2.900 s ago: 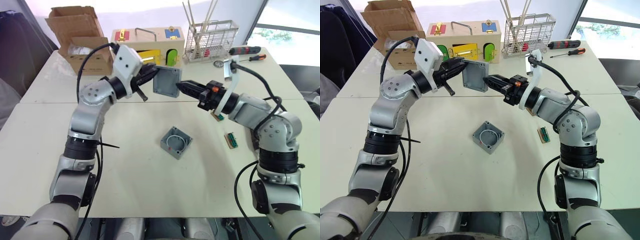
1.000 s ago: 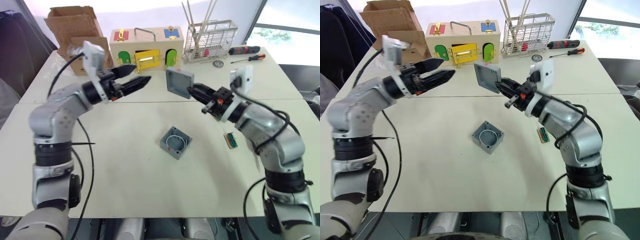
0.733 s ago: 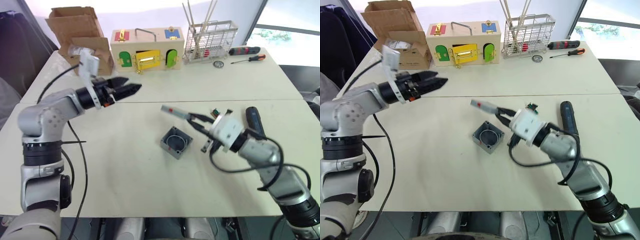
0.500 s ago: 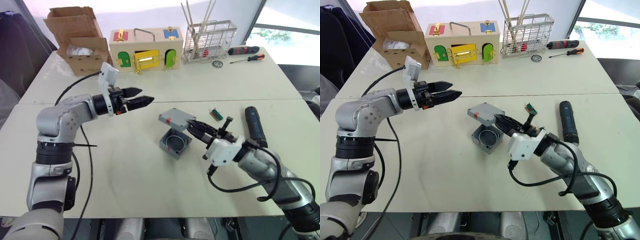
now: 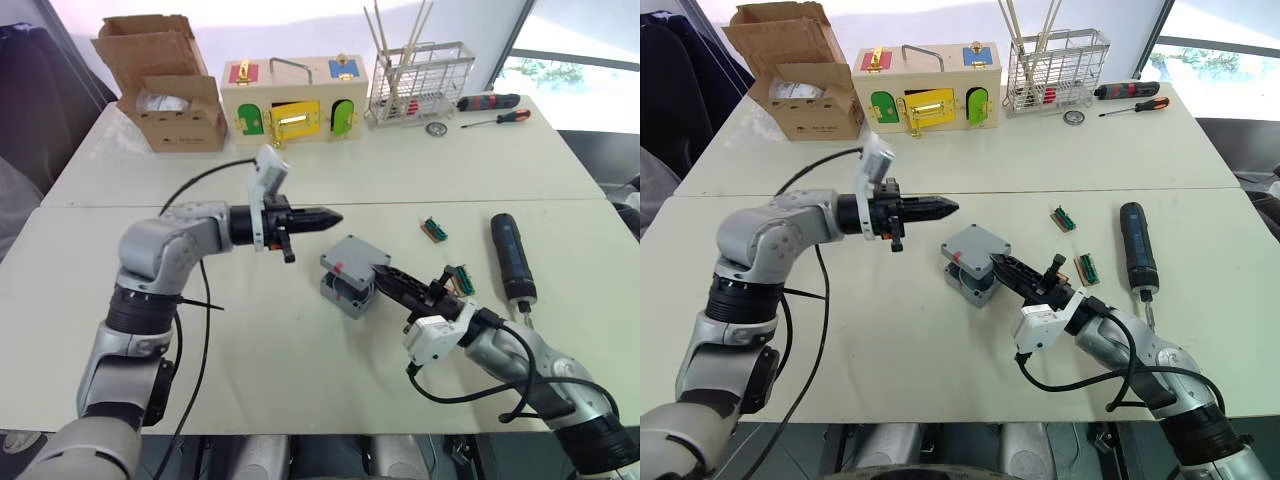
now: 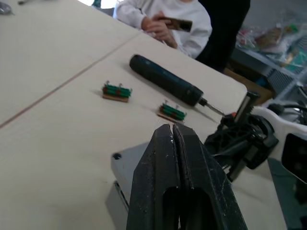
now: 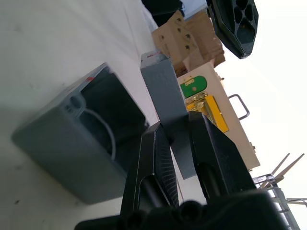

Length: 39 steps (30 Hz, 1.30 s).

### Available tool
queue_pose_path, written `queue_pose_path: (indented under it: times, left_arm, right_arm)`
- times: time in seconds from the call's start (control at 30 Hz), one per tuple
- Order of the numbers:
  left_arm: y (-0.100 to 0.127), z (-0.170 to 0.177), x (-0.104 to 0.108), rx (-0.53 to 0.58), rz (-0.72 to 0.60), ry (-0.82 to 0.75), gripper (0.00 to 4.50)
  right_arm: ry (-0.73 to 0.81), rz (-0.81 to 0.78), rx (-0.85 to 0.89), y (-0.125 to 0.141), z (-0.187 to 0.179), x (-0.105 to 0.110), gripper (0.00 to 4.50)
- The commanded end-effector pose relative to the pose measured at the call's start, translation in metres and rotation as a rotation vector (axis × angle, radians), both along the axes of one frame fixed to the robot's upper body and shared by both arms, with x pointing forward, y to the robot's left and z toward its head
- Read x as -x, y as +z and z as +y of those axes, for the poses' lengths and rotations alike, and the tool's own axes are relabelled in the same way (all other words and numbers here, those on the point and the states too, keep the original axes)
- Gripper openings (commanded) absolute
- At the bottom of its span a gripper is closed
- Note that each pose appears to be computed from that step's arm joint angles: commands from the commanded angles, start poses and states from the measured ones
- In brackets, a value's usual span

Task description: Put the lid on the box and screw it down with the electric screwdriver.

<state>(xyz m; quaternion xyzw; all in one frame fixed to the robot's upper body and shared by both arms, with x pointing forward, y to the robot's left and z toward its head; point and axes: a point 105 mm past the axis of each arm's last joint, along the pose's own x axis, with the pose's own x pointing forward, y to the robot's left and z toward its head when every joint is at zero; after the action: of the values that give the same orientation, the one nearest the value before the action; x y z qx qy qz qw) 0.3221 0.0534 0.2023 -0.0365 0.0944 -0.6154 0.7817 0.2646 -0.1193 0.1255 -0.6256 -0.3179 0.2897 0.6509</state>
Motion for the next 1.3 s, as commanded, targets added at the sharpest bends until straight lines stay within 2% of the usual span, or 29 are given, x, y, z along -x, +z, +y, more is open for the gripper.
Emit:
queue_pose_path:
  times: [0.03,0.17,0.3,0.7,1.03,1.3]
  left_arm:
    - [0.001,-0.003,0.001,-0.004,-0.040,-0.018,0.01]
    - [-0.017,-0.007,0.002,-0.067,-0.035,-0.039,0.01]
    - [-0.027,-0.010,0.001,-0.084,-0.026,-0.040,0.01]
    - [-0.038,-0.014,0.004,-0.118,-0.032,-0.069,0.01]
    - [-0.059,-0.016,0.006,-0.219,-0.073,-0.086,0.01]
    - [-0.055,-0.021,0.003,-0.210,-0.107,-0.081,0.01]
  right_arm:
    - [0.042,-0.032,0.001,0.003,0.003,0.004,0.11]
    - [0.046,-0.021,0.013,-0.003,0.001,0.003,0.11]
    - [0.053,-0.007,0.030,-0.009,0.000,0.005,0.11]
    - [0.078,0.006,0.084,-0.023,0.003,0.004,0.11]
    - [0.035,0.013,0.098,-0.032,-0.005,0.004,0.11]
    - [0.008,-0.008,0.075,-0.034,-0.006,0.008,0.11]
